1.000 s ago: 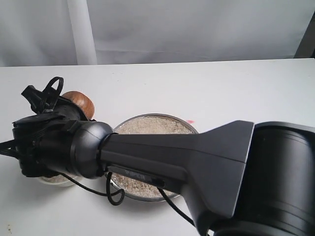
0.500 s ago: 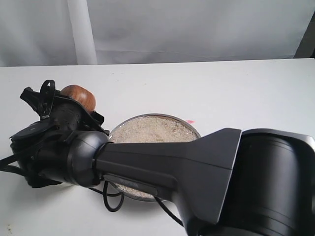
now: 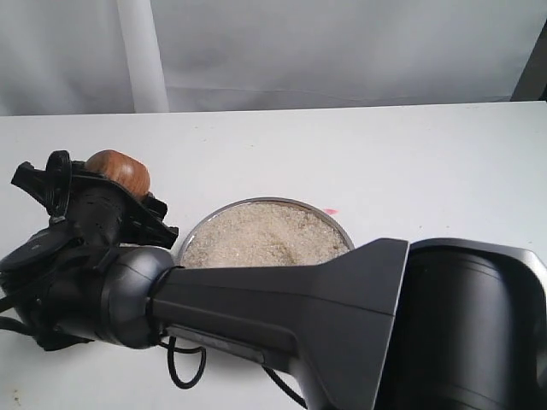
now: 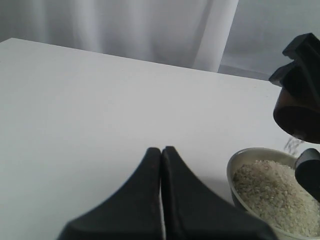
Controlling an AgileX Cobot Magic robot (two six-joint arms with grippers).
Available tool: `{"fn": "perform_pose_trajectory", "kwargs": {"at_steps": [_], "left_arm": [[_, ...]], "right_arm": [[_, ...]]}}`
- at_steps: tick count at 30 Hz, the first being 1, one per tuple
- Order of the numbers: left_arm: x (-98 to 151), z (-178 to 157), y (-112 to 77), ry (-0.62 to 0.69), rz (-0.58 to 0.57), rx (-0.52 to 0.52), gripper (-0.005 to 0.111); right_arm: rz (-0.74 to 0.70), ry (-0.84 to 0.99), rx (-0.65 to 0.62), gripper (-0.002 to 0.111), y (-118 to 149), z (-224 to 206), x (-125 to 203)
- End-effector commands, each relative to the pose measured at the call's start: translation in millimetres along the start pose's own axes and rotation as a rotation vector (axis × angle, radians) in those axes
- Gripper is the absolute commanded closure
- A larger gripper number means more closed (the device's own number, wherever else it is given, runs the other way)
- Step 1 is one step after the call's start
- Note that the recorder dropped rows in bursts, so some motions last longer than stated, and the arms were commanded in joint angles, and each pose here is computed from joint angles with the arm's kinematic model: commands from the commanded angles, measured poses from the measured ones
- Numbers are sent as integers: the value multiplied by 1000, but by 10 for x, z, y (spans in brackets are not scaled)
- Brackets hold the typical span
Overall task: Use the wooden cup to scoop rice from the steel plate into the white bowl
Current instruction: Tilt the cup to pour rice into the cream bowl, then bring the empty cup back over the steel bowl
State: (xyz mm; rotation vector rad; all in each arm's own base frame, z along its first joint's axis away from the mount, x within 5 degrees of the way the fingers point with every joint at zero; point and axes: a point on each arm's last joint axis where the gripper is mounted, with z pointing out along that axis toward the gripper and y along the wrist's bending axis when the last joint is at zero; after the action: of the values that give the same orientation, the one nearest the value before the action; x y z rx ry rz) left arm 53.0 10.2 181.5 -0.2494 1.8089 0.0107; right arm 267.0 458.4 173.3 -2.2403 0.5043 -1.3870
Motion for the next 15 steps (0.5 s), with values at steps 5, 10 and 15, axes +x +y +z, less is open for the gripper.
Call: {"fn": "perform_pose_trajectory", "kwargs": {"at_steps": [5,10,15], "left_arm": [[-17,-5,-7,-10,-6,9,107],[-17,-5,-7,-10,-6,9,107],[-17,-5,-7,-10,-6,9,107]], "right_arm": [[-66,78,65,108,-98,-63,65],[13,64,52,108,-83,-61,55],[313,-17,-67,108,2,-39,126]]}}
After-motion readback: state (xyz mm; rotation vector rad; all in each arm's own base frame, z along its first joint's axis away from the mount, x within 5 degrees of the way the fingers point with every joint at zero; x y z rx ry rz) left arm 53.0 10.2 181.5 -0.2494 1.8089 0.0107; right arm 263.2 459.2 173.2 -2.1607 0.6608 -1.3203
